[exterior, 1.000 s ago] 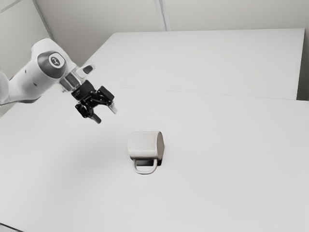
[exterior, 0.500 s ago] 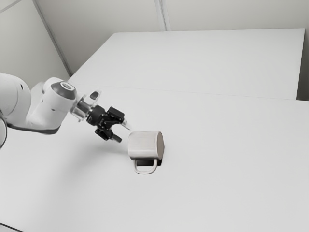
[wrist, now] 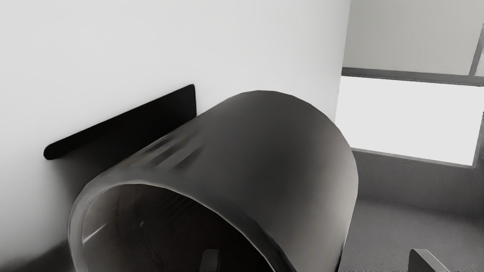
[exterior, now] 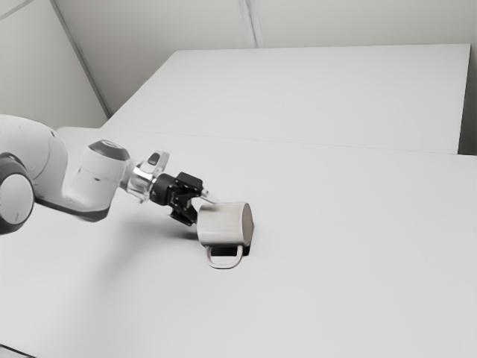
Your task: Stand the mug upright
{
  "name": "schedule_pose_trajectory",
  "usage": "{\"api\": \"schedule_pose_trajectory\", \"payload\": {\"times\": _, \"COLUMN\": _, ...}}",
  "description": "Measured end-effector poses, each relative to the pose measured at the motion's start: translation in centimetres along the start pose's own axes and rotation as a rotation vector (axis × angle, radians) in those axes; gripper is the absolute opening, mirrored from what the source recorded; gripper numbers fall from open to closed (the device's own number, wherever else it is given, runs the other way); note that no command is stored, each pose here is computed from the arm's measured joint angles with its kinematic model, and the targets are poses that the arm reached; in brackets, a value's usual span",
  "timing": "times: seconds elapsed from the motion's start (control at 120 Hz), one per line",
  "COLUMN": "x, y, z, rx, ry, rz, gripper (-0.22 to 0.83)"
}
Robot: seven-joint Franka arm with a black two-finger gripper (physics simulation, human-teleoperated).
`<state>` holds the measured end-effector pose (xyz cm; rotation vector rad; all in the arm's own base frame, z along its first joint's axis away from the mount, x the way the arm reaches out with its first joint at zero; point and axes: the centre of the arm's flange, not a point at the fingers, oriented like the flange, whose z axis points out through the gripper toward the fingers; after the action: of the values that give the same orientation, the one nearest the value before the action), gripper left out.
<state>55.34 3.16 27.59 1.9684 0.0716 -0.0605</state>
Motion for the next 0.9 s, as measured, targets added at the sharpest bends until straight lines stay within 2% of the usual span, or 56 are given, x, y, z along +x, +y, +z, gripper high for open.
{"api": "schedule_pose_trajectory", "payload": {"times": 0.475, "x": -0.2, "y": 0.7, "z": 1.6, "rx": -0.105, "ry": -0.044, "rz": 0.064, "gripper": -0.04}}
{"api": "schedule_pose_trajectory", "payload": {"times": 0.583, "x": -0.1, "y": 0.9, "z": 1.7, "rx": -0.111, "ry": -0.050, "rz": 0.078, "gripper": -0.10}}
{"api": "schedule_pose_trajectory", "payload": {"times": 0.792, "x": -0.2, "y": 3.4, "z": 1.1, "rx": -0.099, "ry": -0.058, "rz": 0.143, "gripper": -0.14}}
{"api": "schedule_pose_trajectory", "payload": {"times": 0.9, "x": -0.9, "y": 6.2, "z": 0.5, "rx": -0.024, "ry": -0.116, "rz": 0.211, "gripper": -0.15}}
